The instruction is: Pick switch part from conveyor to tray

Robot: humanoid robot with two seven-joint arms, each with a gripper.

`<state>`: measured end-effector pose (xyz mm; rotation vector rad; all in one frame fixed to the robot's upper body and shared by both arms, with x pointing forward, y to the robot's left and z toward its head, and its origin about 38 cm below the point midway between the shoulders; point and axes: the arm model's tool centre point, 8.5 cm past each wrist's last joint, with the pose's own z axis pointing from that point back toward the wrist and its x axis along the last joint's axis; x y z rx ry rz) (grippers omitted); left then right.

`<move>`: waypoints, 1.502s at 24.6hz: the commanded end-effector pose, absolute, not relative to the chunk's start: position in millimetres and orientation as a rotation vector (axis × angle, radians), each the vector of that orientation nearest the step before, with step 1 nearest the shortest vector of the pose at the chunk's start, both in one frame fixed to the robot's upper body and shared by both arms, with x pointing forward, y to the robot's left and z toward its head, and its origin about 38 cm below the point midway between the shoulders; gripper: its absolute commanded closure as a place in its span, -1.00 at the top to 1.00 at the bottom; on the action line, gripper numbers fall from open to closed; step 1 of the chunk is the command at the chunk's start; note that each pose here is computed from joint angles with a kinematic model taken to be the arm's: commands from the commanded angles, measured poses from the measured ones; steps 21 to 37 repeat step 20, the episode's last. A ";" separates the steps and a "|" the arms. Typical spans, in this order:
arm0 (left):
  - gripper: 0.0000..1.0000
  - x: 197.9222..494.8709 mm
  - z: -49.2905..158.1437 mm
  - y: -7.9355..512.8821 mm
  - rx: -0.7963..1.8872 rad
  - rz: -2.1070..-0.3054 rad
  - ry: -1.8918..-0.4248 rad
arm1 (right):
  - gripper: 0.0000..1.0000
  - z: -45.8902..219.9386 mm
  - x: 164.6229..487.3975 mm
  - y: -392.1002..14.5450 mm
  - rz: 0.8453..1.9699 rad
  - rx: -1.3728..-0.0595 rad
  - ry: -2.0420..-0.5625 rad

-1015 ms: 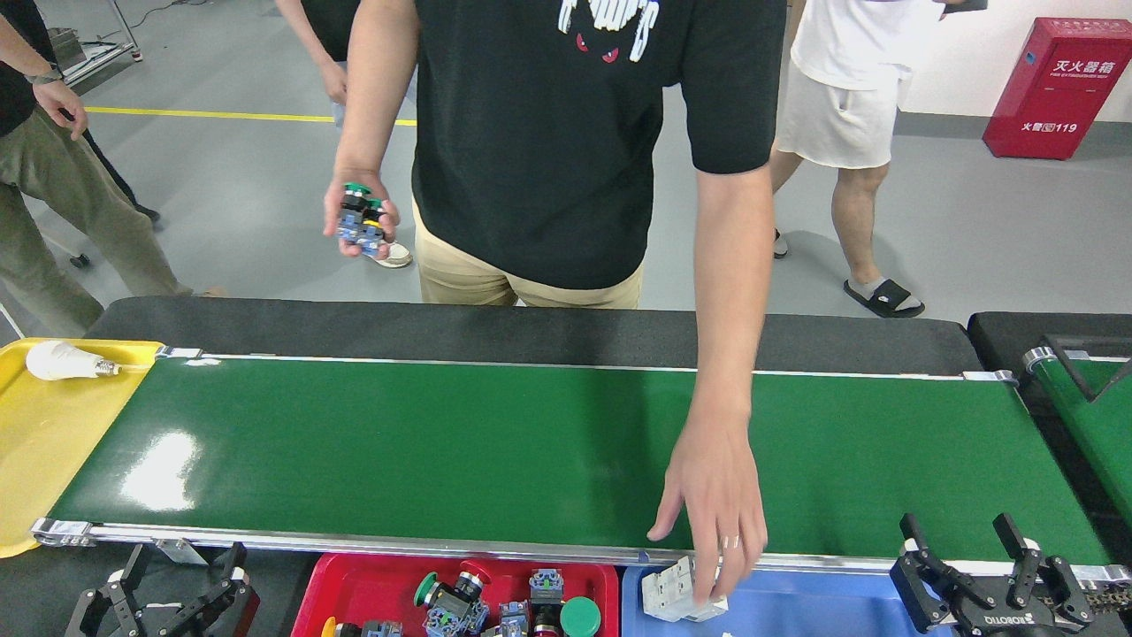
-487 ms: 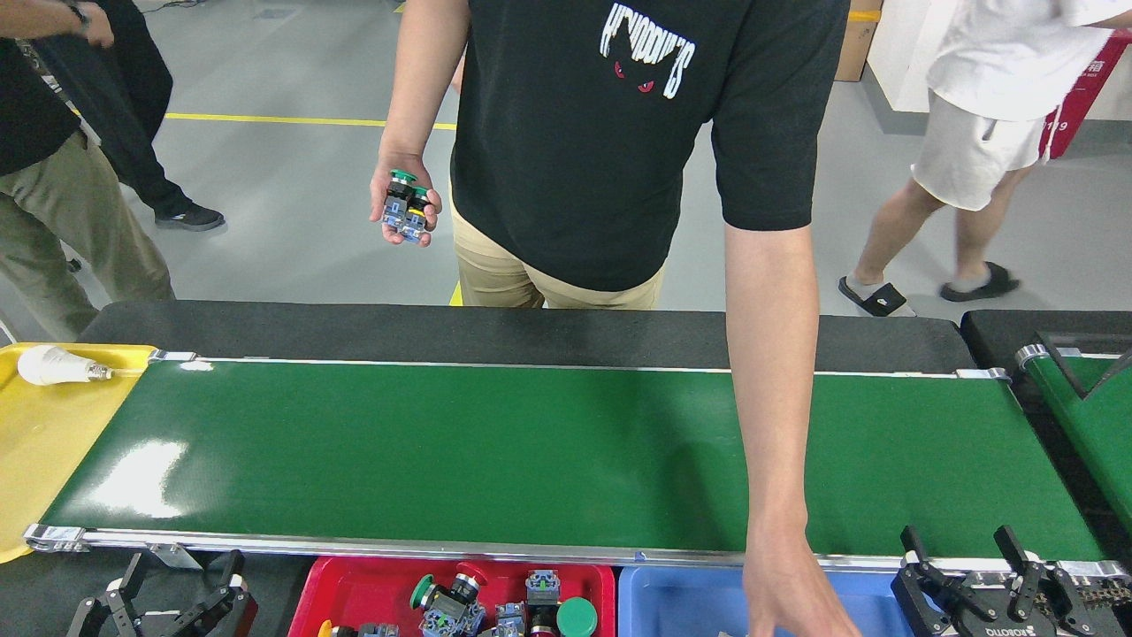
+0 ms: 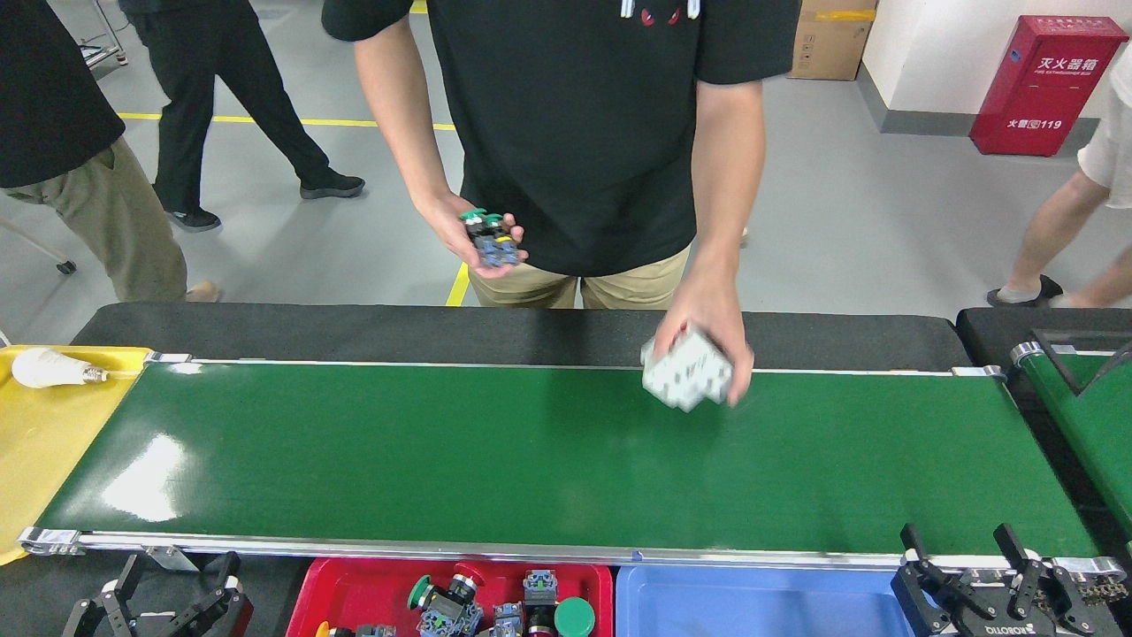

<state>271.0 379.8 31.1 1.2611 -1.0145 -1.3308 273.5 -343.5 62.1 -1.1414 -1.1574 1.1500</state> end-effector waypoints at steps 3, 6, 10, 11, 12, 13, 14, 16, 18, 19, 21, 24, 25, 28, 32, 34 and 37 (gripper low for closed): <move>1.00 274.2 38.0 384.5 1.290 -1.328 -1.020 | 1.00 67.9 275.6 -344.7 1.143 -1.157 -1.167; 1.00 273.2 37.6 384.5 1.289 -1.329 -1.018 | 1.00 65.4 272.6 -344.9 1.146 -1.151 -1.159; 1.00 271.5 37.0 385.2 1.289 -1.329 -1.014 | 1.00 59.4 264.9 -345.5 1.154 -1.137 -1.142; 1.00 270.7 36.5 385.3 1.288 -1.327 -1.012 | 1.00 58.1 262.9 -345.2 1.155 -1.134 -1.138; 1.00 270.0 37.0 387.4 1.292 -1.323 -1.007 | 1.00 55.8 259.4 -345.3 1.159 -1.128 -1.131; 1.00 267.3 37.2 392.0 1.298 -1.315 -0.995 | 1.00 54.3 257.8 -345.9 1.162 -1.124 -1.125; 1.00 264.2 37.3 395.7 1.302 -1.307 -0.984 | 1.00 54.3 257.8 -345.9 1.162 -1.124 -1.125; 1.00 262.6 37.2 397.9 1.305 -1.301 -0.978 | 1.00 57.1 262.3 -345.3 1.157 -1.130 -1.135; 1.00 262.6 37.1 399.4 1.306 -1.301 -0.973 | 1.00 60.1 266.4 -344.7 1.151 -1.137 -1.145; 1.00 262.2 36.6 398.9 1.304 -1.302 -0.973 | 1.00 60.5 266.9 -344.6 1.150 -1.138 -1.146; 1.00 262.4 37.1 398.9 1.305 -1.301 -0.975 | 1.00 60.2 266.5 -344.5 1.153 -1.137 -1.146; 1.00 262.4 37.1 398.9 1.305 -1.301 -0.975 | 1.00 60.2 266.5 -344.5 1.153 -1.137 -1.146; 1.00 262.4 37.1 398.9 1.305 -1.301 -0.975 | 1.00 60.2 266.5 -344.5 1.153 -1.137 -1.146; 1.00 262.4 37.1 398.9 1.305 -1.301 -0.975 | 1.00 60.2 266.5 -344.5 1.153 -1.137 -1.146; 1.00 262.4 37.1 398.9 1.305 -1.301 -0.975 | 1.00 60.2 266.5 -344.5 1.153 -1.137 -1.146; 1.00 262.4 37.1 398.9 1.305 -1.301 -0.975 | 1.00 60.2 266.5 -344.5 1.153 -1.137 -1.146; 1.00 262.4 37.1 398.9 1.305 -1.301 -0.975 | 1.00 60.2 266.5 -344.5 1.153 -1.137 -1.146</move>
